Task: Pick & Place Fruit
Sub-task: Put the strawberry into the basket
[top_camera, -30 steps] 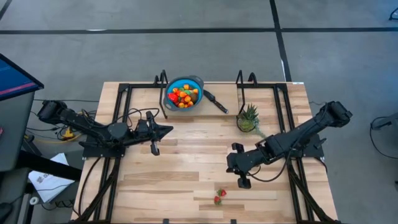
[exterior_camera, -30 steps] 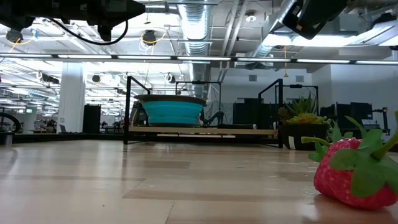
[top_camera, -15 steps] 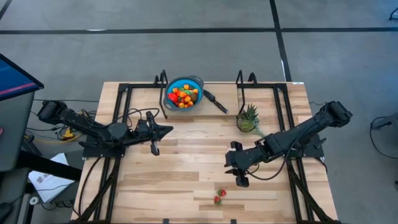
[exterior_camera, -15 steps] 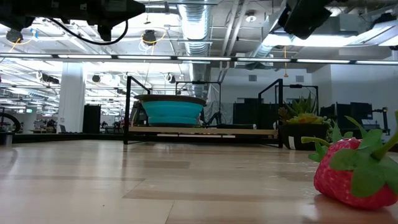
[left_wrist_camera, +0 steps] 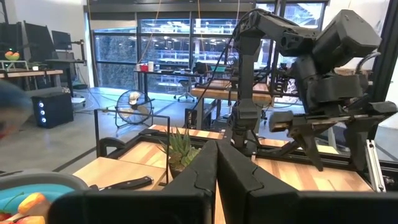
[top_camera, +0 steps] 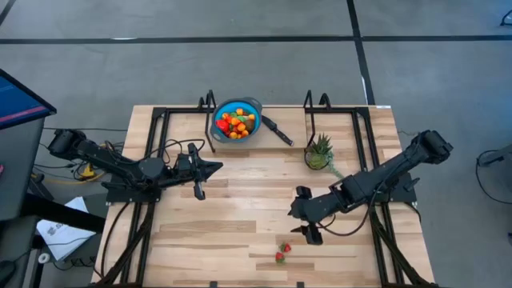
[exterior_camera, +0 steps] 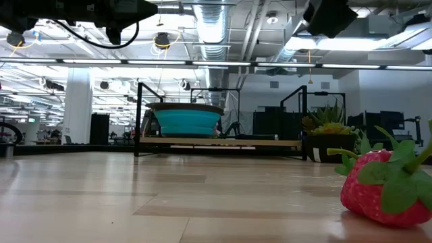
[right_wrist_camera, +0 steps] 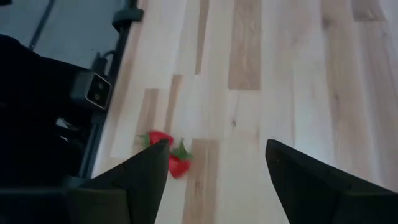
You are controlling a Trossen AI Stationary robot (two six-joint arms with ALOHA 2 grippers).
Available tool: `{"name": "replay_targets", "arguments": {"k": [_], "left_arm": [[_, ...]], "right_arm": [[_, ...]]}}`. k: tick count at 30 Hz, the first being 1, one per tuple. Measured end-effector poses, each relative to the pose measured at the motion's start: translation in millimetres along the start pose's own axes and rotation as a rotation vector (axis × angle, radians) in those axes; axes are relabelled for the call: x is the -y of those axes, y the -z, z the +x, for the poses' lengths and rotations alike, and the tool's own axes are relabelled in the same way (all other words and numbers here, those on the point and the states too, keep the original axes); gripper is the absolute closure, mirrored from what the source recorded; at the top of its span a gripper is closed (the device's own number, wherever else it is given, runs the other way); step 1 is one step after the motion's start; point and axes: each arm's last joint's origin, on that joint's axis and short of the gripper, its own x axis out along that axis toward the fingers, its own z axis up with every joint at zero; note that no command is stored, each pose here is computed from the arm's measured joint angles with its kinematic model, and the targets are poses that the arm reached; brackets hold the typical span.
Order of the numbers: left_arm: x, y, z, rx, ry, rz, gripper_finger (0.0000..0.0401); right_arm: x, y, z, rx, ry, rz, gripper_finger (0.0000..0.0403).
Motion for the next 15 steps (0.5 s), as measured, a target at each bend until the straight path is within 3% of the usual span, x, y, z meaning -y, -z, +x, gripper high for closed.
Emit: {"name": "replay_targets", "arguments": {"k": [3, 9, 15], "left_arm": [[0, 0, 0, -0.001, 0.000, 0.001, 0.0399], [0, 0, 0, -0.004, 0.000, 0.003, 0.0399], [0, 1, 0, -0.008, 0.000, 0.005, 0.0399]], "right_arm": [[-3, 0, 14, -0.004, -0.003, -0.005, 0.0146], [-6, 20, 54, -0.156, 0.038, -0.014, 0.0147], [-11, 33, 91, -0.227, -0.012, 0.005, 0.0148]]}}
